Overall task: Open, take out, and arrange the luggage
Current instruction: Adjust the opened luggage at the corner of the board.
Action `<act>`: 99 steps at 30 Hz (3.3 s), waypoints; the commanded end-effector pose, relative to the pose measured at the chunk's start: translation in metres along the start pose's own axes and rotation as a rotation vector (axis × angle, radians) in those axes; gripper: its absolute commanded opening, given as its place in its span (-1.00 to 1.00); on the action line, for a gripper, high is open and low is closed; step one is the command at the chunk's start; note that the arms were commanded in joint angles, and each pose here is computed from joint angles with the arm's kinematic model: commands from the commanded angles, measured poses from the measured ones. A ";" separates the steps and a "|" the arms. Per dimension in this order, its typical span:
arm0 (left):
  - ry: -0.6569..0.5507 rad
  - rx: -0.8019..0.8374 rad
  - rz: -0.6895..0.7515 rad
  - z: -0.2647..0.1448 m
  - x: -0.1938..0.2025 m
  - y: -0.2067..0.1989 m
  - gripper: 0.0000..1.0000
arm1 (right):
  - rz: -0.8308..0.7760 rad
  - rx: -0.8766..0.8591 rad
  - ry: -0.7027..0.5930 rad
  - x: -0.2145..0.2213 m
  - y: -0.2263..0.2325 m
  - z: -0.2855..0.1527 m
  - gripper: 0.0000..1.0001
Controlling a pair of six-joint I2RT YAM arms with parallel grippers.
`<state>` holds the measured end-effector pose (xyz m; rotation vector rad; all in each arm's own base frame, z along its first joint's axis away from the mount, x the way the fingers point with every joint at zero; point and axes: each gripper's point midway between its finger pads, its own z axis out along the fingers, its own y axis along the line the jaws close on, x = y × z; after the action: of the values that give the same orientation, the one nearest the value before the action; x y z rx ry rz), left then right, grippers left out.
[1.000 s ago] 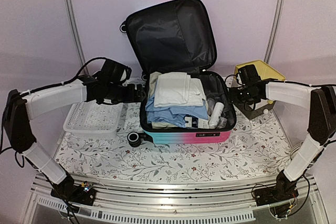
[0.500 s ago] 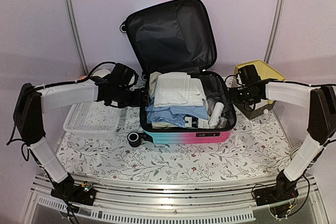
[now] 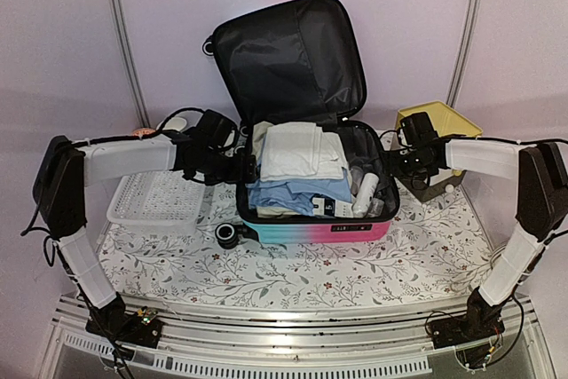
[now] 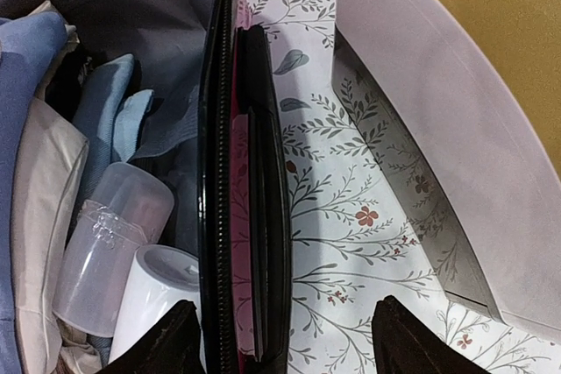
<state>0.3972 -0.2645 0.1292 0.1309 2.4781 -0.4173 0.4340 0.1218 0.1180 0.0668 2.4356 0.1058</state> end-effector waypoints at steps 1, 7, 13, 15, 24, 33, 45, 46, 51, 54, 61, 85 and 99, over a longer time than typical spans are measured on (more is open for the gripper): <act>-0.015 0.050 0.027 -0.002 -0.009 -0.017 0.93 | 0.010 -0.003 -0.006 -0.006 0.001 0.002 0.39; -0.003 0.045 0.024 0.003 -0.006 -0.015 0.87 | 0.009 0.001 0.001 -0.004 0.000 0.005 0.39; -0.001 0.028 0.005 0.006 -0.006 -0.010 0.77 | 0.009 0.006 0.005 -0.003 0.000 0.007 0.38; -0.002 0.026 0.001 0.007 -0.007 -0.009 0.75 | 0.010 0.008 0.006 -0.003 0.000 0.008 0.38; 0.006 -0.019 -0.037 0.013 -0.011 0.007 0.44 | 0.008 0.012 0.019 0.000 -0.001 0.011 0.38; 0.019 -0.138 -0.045 0.021 -0.005 0.027 -0.15 | 0.015 0.060 0.022 -0.011 -0.004 0.019 0.26; 0.023 -0.238 -0.041 0.036 -0.017 0.045 -1.00 | 0.021 0.077 0.021 -0.027 0.002 0.040 -0.65; 0.015 -0.238 -0.043 0.035 -0.020 0.045 -1.00 | 0.021 0.079 0.018 -0.029 0.003 0.042 -0.75; 0.033 -0.253 -0.048 0.052 -0.022 0.054 -1.00 | 0.021 0.092 0.022 -0.035 0.004 0.053 -0.92; 0.022 -0.250 -0.049 0.055 -0.029 0.057 -1.00 | 0.022 0.099 0.017 -0.041 0.005 0.058 -0.94; 0.007 -0.233 -0.060 0.064 -0.041 0.065 -1.00 | 0.026 0.088 0.009 -0.053 0.011 0.070 -0.96; -0.132 0.047 -0.019 -0.055 -0.076 0.000 0.07 | -0.006 -0.174 -0.090 -0.080 0.045 -0.027 0.02; -0.040 0.431 -0.031 -0.014 -0.075 -0.069 0.08 | 0.067 -0.697 0.037 -0.050 0.127 -0.054 0.07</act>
<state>0.4343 -0.2982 0.2014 0.2036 2.3401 -0.7978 0.4471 0.2186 0.1927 -0.1469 2.3390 0.7861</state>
